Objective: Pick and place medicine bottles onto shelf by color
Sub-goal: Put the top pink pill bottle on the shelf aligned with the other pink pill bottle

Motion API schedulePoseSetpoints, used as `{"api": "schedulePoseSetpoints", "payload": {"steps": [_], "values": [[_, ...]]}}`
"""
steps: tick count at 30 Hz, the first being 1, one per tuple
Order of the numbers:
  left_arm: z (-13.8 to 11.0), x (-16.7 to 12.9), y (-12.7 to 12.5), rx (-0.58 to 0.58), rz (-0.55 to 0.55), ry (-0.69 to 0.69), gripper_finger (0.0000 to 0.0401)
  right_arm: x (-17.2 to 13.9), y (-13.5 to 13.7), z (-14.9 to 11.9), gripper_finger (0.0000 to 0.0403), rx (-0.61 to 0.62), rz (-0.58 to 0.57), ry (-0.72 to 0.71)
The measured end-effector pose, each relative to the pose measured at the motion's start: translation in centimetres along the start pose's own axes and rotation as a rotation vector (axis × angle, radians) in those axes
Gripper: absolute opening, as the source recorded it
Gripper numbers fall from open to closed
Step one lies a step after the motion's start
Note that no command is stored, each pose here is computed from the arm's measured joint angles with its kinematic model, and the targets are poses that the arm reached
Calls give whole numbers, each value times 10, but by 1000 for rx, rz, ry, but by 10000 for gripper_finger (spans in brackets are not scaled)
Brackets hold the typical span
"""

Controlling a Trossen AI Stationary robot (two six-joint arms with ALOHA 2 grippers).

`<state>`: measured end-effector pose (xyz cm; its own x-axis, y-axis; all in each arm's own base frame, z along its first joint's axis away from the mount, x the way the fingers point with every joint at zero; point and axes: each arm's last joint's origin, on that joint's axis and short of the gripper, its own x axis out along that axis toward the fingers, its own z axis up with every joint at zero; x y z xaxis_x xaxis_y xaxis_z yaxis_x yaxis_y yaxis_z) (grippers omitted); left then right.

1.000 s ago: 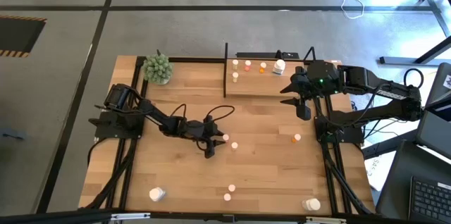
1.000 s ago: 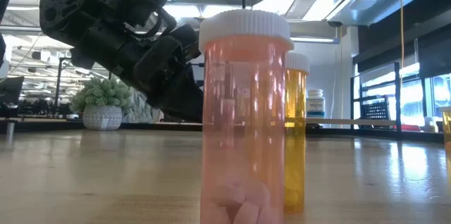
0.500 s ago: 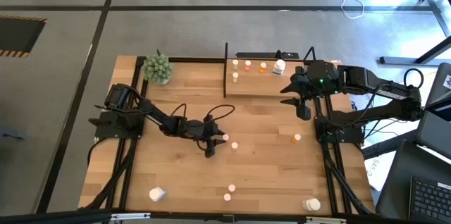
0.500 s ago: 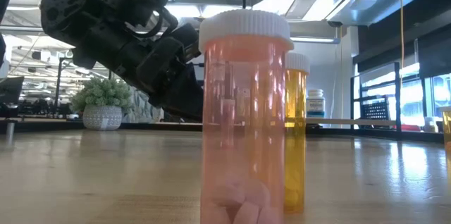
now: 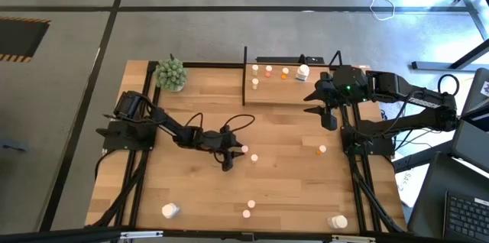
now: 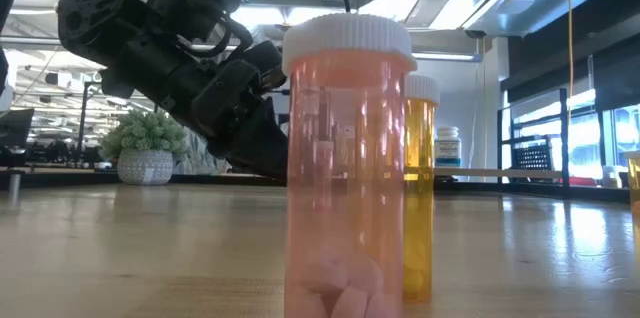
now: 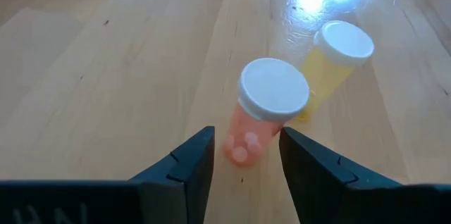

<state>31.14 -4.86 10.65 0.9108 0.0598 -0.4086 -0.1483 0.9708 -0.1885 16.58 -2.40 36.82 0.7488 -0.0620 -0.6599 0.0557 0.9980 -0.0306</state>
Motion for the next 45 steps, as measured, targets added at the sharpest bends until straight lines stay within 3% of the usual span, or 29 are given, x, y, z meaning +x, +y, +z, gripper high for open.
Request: {"api": "schedulePoseSetpoints", "payload": {"steps": [20, 34, 45], "values": [[-6, 21, -1, -6, -20, 17, 150, 0, 0, 1, 181, 2, -1, -8], [-4, 21, 3, -15, -8, 13, 67, 0, 0, 1, 181, 4, -9, -6], [26, 7, 18, 48, 11, 10, 67, 0, -1, 4, 181, 5, -11, -39]]}}
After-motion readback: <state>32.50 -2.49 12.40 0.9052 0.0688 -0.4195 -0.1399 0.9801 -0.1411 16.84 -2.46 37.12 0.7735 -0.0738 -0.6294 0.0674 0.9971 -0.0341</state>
